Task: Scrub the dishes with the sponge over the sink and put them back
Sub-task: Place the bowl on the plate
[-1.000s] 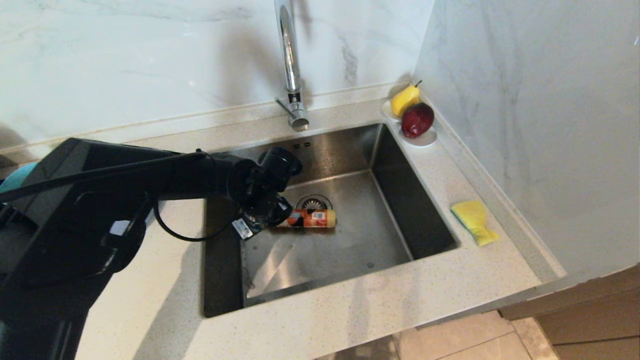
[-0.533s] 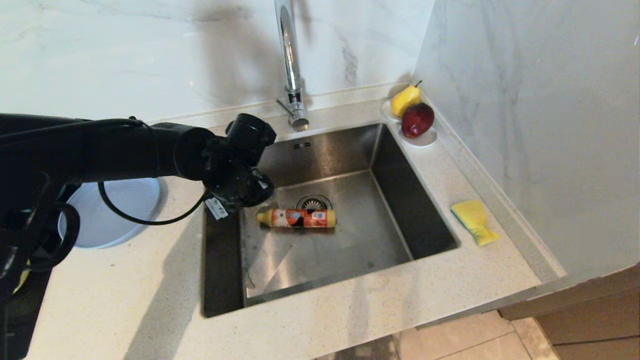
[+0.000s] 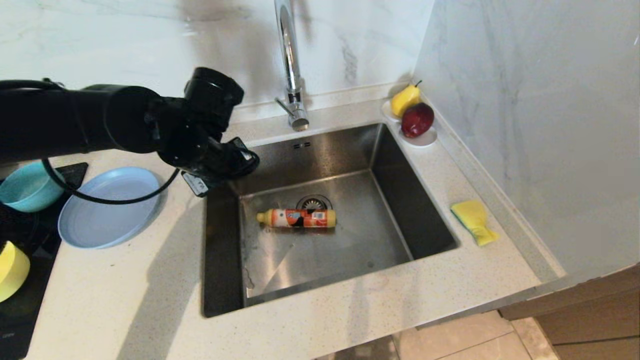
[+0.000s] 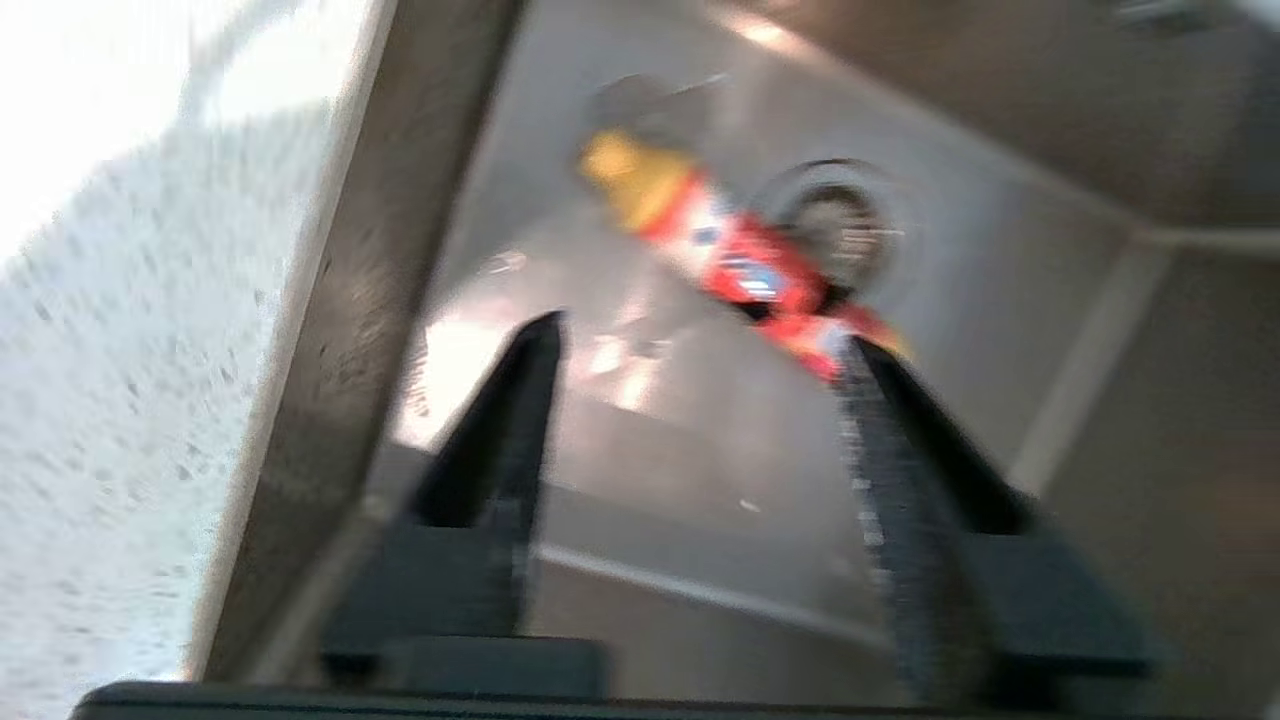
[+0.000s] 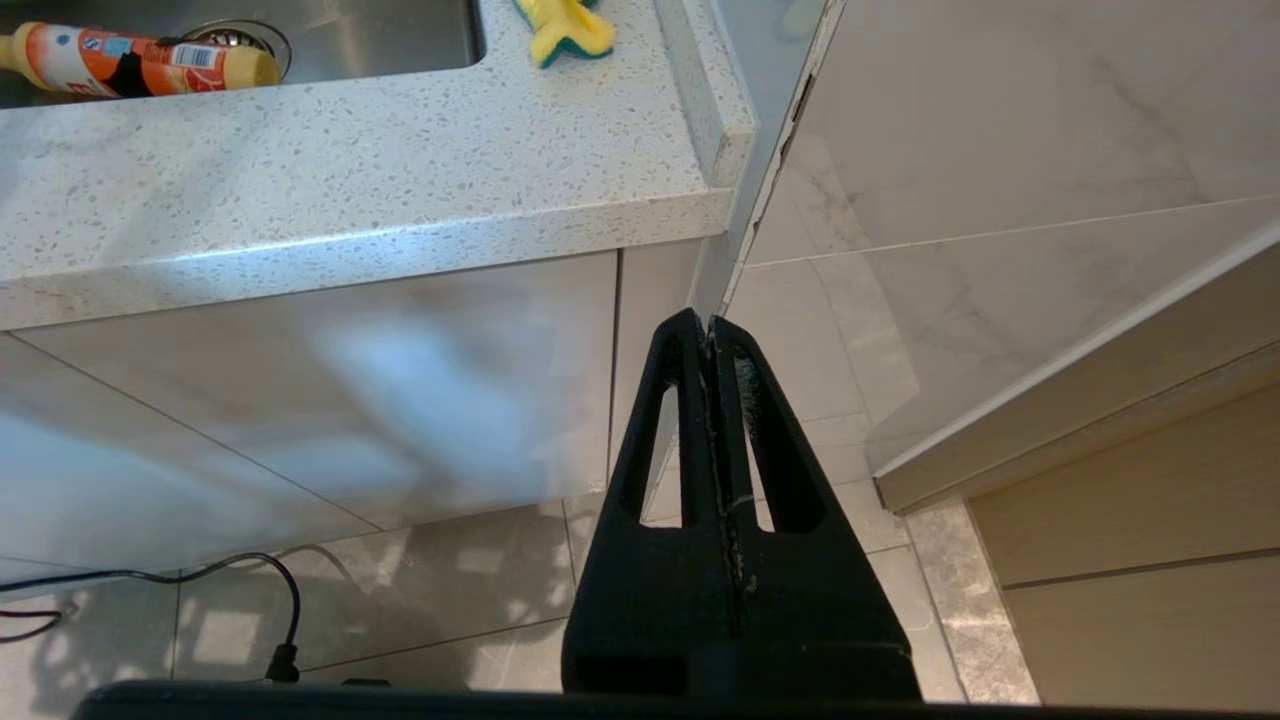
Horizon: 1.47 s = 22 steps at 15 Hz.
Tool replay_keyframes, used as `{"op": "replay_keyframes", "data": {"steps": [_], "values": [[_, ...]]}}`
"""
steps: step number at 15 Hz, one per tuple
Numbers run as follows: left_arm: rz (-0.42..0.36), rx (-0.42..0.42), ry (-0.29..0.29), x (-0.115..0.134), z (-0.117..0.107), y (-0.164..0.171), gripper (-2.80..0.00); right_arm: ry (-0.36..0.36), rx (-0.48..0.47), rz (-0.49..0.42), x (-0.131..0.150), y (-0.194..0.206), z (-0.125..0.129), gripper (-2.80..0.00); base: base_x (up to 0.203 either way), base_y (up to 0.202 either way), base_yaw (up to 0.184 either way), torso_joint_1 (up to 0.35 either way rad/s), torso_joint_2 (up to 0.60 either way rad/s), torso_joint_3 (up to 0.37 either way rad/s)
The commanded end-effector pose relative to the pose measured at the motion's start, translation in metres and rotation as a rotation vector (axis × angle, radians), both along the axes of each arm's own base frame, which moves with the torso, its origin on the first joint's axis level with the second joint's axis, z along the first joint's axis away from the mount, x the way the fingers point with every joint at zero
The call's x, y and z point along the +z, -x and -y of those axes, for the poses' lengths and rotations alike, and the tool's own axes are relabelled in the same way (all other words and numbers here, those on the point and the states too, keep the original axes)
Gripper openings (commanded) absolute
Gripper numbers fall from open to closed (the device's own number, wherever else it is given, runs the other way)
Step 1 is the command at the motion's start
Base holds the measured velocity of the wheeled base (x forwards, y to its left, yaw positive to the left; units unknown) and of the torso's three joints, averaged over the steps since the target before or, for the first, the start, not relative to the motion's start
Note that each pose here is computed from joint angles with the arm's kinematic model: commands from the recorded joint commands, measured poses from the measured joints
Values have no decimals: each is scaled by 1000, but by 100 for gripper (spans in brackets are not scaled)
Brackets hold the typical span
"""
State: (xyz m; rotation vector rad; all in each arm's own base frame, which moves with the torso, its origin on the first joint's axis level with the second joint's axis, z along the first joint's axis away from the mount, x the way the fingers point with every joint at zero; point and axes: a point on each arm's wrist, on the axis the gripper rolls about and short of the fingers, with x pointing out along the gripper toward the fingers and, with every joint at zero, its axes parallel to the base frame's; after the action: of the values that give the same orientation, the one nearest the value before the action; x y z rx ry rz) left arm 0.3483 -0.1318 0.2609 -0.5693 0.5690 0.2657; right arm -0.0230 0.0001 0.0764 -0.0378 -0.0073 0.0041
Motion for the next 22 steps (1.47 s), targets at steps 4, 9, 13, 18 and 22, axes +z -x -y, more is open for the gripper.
{"op": "replay_keyframes", "data": {"steps": [4, 9, 13, 18, 22], "values": [[171, -78, -8, 64, -35, 69, -280, 1, 0, -1, 0, 0, 0, -280, 0, 0, 0, 0, 0, 0], [331, -129, -122, 98, -77, 149, -280, 1, 0, -1, 0, 0, 0, -280, 0, 0, 0, 0, 0, 0], [455, -149, -186, 99, -112, 237, -280, 1, 0, -1, 0, 0, 0, -280, 0, 0, 0, 0, 0, 0], [527, -148, -316, 13, -134, 340, -280, 1, 0, -1, 0, 0, 0, -280, 0, 0, 0, 0, 0, 0], [519, -162, -352, -63, -135, 373, -280, 1, 0, 0, 0, 0, 0, -280, 0, 0, 0, 0, 0, 0]]}}
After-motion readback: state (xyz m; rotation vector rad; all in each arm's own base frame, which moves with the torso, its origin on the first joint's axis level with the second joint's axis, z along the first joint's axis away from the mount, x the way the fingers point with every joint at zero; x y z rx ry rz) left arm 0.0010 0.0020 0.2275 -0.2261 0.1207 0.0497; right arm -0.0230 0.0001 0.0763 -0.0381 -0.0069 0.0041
